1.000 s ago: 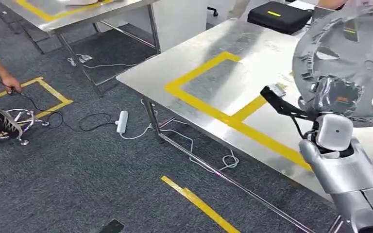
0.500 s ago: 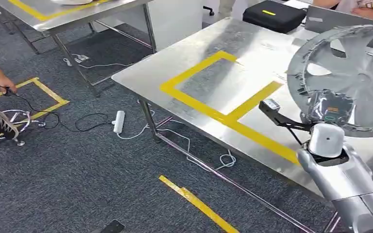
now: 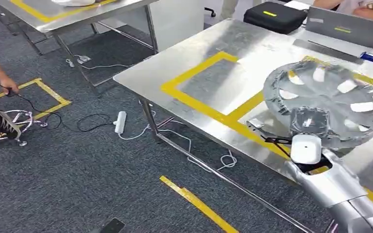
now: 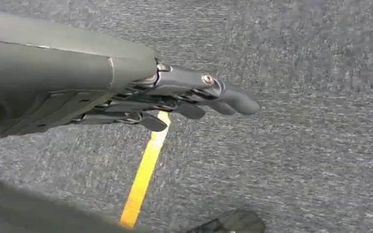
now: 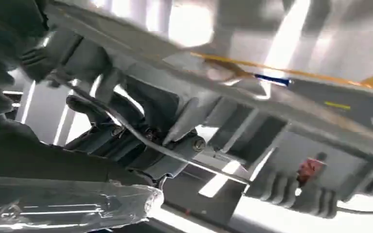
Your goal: Take the parts from the cabinet and place them on the table.
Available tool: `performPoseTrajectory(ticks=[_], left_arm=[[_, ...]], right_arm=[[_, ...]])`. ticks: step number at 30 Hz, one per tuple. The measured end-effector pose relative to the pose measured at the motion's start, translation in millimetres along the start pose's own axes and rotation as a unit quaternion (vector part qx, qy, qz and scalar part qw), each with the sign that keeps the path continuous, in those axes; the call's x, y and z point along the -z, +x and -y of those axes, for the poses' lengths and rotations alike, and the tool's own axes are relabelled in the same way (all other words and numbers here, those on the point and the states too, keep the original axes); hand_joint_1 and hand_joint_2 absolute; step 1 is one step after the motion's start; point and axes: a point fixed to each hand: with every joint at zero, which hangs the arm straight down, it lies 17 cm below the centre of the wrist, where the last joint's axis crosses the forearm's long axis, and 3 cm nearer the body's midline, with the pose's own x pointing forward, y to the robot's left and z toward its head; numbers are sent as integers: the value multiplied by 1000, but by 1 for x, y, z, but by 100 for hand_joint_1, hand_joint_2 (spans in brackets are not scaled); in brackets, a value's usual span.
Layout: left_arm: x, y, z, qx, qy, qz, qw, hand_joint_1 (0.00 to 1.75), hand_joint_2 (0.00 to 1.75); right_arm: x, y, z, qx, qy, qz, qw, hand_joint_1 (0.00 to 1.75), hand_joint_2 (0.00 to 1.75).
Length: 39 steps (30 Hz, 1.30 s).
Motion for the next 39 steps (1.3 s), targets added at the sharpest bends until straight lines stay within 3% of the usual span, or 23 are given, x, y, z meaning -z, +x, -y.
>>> performPoseTrajectory(ticks=[7, 8, 10, 13, 14, 26, 39], left_arm=[[-2, -5, -2, -2, 5, -6, 1000, 0, 0], [-2, -6, -1, -2, 4, -7, 1000, 0, 0], [-2, -7, -1, -5, 6, -9, 1000, 0, 0], [-1, -7, -5, -4, 10, -10, 1000, 0, 0], [-1, -7, -5, -3, 11, -10, 1000, 0, 0], [-3, -9, -1, -8, 13, -14, 1000, 0, 0], [-9, -22, 0, -14, 17, -22, 1000, 0, 0]], right_arm=[[4, 17, -31, -25, 89, 56, 994, 175, 175], [3, 19, -36, -26, 102, 61, 993, 162, 175], [1, 21, -44, -26, 123, 67, 990, 0, 175], [3, 24, -45, -26, 132, 74, 988, 0, 175], [3, 24, -44, -26, 133, 73, 988, 0, 0], [12, 28, -21, -12, 91, 55, 994, 0, 0], [26, 19, 33, 32, 30, 42, 998, 0, 0]])
